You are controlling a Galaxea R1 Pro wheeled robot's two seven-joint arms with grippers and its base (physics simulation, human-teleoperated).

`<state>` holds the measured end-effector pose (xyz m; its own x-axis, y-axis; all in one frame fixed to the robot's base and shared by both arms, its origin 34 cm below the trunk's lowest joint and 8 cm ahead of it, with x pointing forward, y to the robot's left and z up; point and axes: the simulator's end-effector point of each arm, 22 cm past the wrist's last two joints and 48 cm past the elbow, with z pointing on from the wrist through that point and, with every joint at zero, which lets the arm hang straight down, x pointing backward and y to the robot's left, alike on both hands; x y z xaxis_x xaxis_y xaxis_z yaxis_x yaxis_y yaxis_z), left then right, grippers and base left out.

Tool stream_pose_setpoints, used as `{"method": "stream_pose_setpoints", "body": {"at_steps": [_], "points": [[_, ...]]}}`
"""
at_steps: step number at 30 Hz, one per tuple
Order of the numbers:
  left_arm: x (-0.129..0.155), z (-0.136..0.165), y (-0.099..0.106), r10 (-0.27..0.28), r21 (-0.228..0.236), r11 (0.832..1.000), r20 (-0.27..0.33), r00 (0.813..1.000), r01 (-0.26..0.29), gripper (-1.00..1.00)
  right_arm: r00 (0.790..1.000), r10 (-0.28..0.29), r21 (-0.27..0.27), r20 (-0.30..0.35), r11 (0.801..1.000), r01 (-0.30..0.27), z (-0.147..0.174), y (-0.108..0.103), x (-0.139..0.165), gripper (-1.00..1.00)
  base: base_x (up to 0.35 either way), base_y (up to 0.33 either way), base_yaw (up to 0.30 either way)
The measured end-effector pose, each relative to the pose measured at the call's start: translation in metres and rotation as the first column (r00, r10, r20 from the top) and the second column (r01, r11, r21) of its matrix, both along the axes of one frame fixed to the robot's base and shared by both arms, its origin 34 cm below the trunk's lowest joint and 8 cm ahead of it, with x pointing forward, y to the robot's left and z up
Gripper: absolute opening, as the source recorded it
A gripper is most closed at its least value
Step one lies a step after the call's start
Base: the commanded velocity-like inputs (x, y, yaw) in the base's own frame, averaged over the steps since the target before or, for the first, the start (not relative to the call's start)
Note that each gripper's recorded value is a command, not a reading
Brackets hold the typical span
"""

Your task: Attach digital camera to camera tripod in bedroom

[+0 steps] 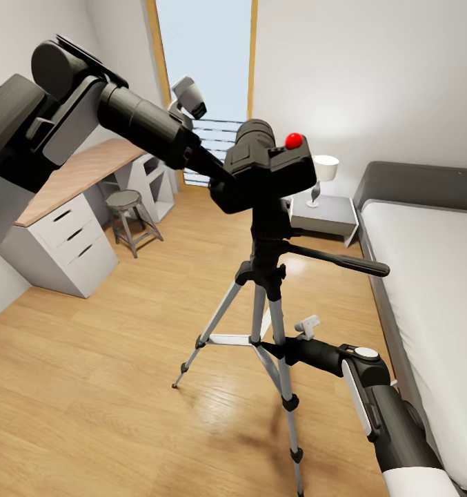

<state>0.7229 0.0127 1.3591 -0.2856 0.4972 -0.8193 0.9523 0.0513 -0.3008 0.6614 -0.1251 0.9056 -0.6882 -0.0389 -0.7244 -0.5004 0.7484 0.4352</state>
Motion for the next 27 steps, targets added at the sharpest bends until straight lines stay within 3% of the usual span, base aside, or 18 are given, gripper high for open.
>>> {"method": "stream_pose_setpoints", "body": {"at_steps": [27], "points": [[0.0081, -0.0016, -0.0076, 0.034, 0.014, 0.999, 0.043, 0.998, -0.034, -1.0, 1.0, -0.001, 0.0, -0.001, 1.0, 0.001, -0.0002, -0.0004, 0.0001, -1.0, 0.0, 0.0, 0.0]]}}
